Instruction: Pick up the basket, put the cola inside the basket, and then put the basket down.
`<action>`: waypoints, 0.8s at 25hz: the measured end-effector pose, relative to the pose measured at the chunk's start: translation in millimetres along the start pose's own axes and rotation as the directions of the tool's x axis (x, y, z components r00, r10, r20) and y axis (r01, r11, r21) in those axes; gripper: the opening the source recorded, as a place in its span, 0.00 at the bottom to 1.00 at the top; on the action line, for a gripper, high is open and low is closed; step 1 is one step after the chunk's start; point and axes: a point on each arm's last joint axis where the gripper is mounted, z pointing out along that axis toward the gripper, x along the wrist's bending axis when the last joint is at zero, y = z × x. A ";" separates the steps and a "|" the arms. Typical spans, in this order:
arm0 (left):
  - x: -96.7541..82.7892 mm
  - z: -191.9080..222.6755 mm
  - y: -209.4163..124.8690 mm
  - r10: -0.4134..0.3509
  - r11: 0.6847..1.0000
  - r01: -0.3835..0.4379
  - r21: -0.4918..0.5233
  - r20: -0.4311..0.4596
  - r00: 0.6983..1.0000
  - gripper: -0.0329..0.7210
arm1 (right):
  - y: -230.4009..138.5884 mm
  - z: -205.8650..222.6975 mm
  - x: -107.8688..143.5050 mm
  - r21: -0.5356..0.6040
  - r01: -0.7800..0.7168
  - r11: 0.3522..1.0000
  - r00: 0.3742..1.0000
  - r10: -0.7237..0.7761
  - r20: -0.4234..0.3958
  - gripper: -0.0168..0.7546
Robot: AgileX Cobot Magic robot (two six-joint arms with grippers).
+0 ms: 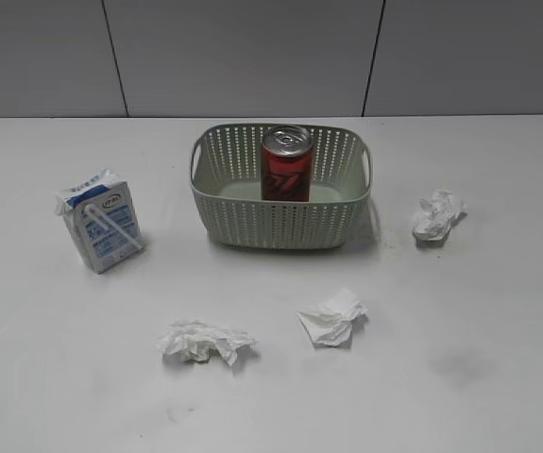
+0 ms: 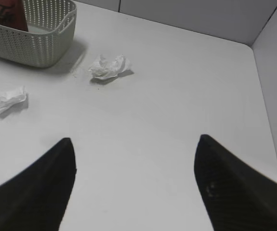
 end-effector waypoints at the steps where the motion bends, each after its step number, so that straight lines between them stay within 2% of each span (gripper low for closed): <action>1: -0.1 0.4 -6.2 -0.002 1.000 0.002 -0.023 0.009 1.000 0.82 | -0.1 -0.3 0.0 0.002 -0.007 1.000 1.000 0.007 0.017 0.78; 4: 0.5 -6.5 -17.5 -0.011 0.988 0.016 -0.152 0.032 0.999 0.82 | -0.7 -1.7 0.3 0.008 -0.039 0.999 0.995 0.038 0.089 0.78; 6: 1.1 -9.4 -21.7 -0.012 0.980 0.019 -0.196 0.036 0.999 0.82 | -1.1 -2.7 0.6 0.011 -0.062 0.998 0.989 0.060 0.138 0.78; 14: 2.9 -9.7 -21.2 0.000 0.975 0.003 -0.222 0.015 1.000 0.82 | -2.5 -6.1 2.0 0.011 -0.144 0.989 0.939 0.133 0.317 0.78; 20: 2.5 -9.8 -21.4 -0.012 0.975 0.013 -0.222 0.008 1.000 0.82 | -2.6 -6.5 2.2 0.010 -0.153 0.988 0.931 0.140 0.338 0.78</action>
